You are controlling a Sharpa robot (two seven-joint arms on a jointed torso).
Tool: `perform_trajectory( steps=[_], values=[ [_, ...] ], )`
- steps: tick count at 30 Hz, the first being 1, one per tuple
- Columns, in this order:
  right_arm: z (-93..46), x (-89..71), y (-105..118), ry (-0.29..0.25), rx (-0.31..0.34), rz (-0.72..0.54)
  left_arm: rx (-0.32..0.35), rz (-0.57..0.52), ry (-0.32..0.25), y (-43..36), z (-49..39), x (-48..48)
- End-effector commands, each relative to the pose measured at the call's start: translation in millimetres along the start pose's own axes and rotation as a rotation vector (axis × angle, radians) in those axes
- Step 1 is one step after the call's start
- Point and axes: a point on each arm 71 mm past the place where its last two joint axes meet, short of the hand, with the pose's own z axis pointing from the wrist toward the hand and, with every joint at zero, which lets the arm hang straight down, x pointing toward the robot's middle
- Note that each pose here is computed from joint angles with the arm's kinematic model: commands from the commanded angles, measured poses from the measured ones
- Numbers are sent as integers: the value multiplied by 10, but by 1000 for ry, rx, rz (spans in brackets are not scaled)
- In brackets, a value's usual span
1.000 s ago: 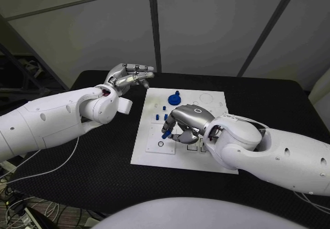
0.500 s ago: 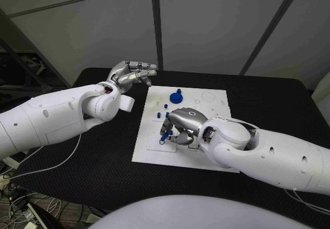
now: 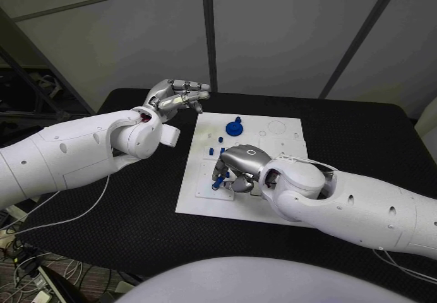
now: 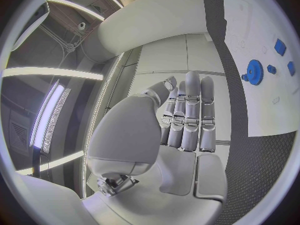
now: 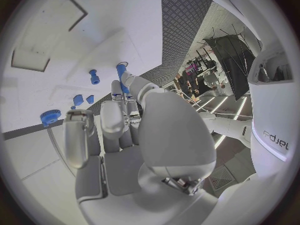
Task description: Assemble the parts on the task board
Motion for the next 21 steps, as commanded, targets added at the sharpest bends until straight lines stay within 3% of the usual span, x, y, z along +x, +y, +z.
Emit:
perform_trajectory(
  steps=[1, 21],
  values=[
    [5, 9, 16, 12, -14, -24, 4, -7, 11, -15, 8, 11],
    [40, 81, 16, 48, -7, -38, 2, -6, 9, -14, 7, 4]
  ],
)
